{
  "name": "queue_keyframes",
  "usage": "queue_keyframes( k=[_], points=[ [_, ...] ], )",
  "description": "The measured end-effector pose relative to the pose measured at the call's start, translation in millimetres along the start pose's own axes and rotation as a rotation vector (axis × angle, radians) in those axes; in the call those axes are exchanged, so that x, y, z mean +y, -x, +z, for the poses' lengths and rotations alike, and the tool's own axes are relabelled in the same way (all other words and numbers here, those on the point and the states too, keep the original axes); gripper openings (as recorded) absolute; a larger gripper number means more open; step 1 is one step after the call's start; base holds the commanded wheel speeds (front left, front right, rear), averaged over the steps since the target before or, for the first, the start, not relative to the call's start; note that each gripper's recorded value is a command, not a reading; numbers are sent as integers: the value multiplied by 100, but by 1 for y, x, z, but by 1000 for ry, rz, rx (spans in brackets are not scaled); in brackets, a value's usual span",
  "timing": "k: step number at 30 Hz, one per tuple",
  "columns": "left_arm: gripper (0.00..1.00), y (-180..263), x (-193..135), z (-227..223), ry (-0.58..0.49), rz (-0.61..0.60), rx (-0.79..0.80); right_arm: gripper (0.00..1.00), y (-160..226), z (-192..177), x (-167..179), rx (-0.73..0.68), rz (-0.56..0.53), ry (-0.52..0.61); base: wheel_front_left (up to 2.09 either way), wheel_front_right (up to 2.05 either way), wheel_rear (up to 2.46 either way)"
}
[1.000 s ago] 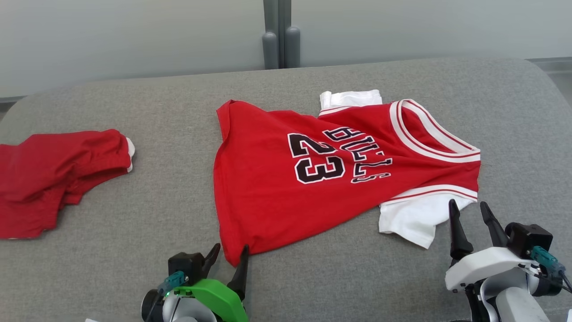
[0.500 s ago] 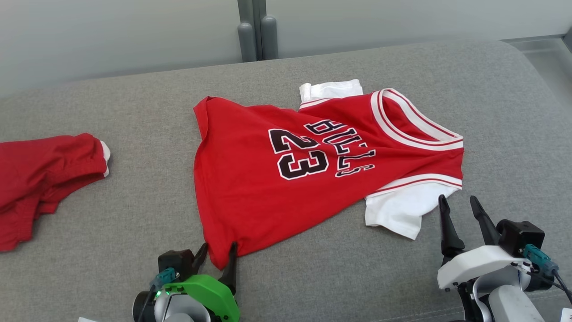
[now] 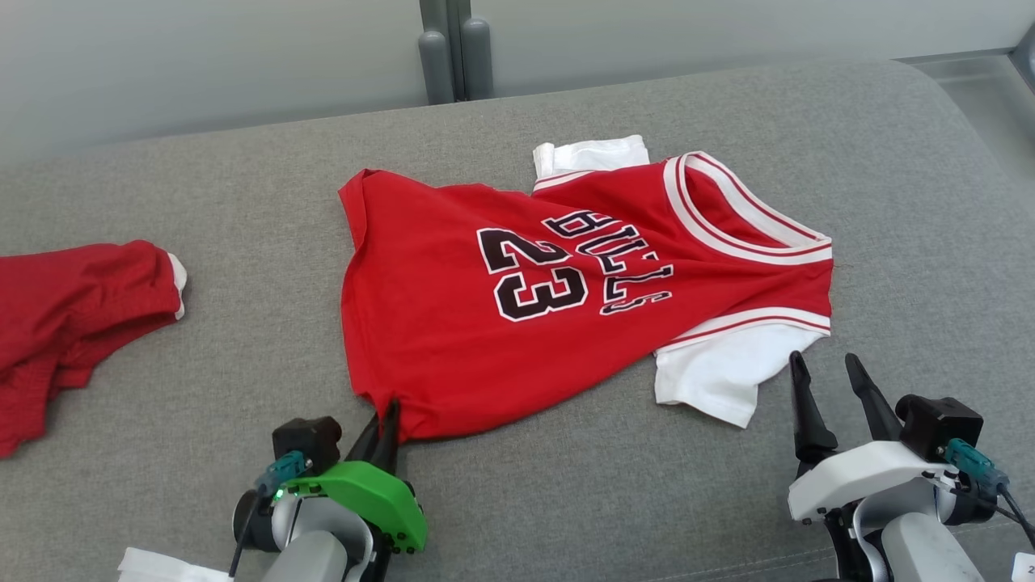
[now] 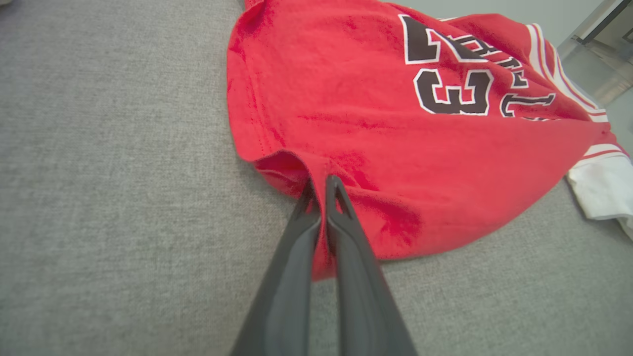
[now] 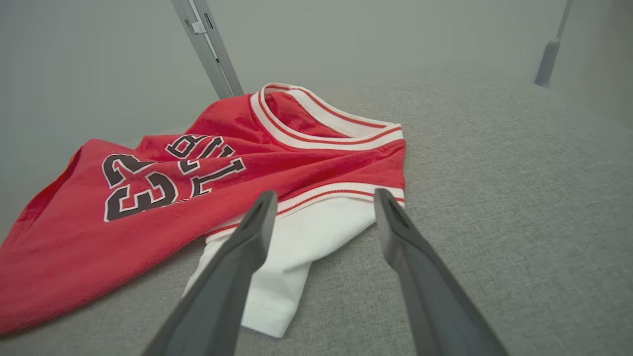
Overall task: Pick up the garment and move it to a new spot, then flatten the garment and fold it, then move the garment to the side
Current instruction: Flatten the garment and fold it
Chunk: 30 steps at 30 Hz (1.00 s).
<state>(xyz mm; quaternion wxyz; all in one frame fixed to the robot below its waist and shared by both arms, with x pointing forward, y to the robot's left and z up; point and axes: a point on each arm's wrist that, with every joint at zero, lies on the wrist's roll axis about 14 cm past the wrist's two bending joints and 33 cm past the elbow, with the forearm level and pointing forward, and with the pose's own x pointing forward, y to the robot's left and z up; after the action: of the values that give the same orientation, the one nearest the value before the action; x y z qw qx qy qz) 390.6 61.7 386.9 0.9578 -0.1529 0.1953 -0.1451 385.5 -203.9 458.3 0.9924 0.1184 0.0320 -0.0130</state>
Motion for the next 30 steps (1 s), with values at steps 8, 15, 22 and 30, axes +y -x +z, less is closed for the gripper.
queue_keyframes(
  k=[8,15,22,30],
  points=[
    [0,-8,30,20,-12,84,-45,100,0,-6,-2,20,-3,-3,0,0,0],
    [27,-9,53,17,-4,133,-16,100,2,-7,-7,27,-14,-4,0,0,0],
    [0,-3,77,23,22,188,-19,100,6,-6,-10,25,-22,-13,0,0,0],
    [100,13,96,33,-20,237,-54,100,9,1,-7,0,-17,-23,0,0,0]
  ],
)
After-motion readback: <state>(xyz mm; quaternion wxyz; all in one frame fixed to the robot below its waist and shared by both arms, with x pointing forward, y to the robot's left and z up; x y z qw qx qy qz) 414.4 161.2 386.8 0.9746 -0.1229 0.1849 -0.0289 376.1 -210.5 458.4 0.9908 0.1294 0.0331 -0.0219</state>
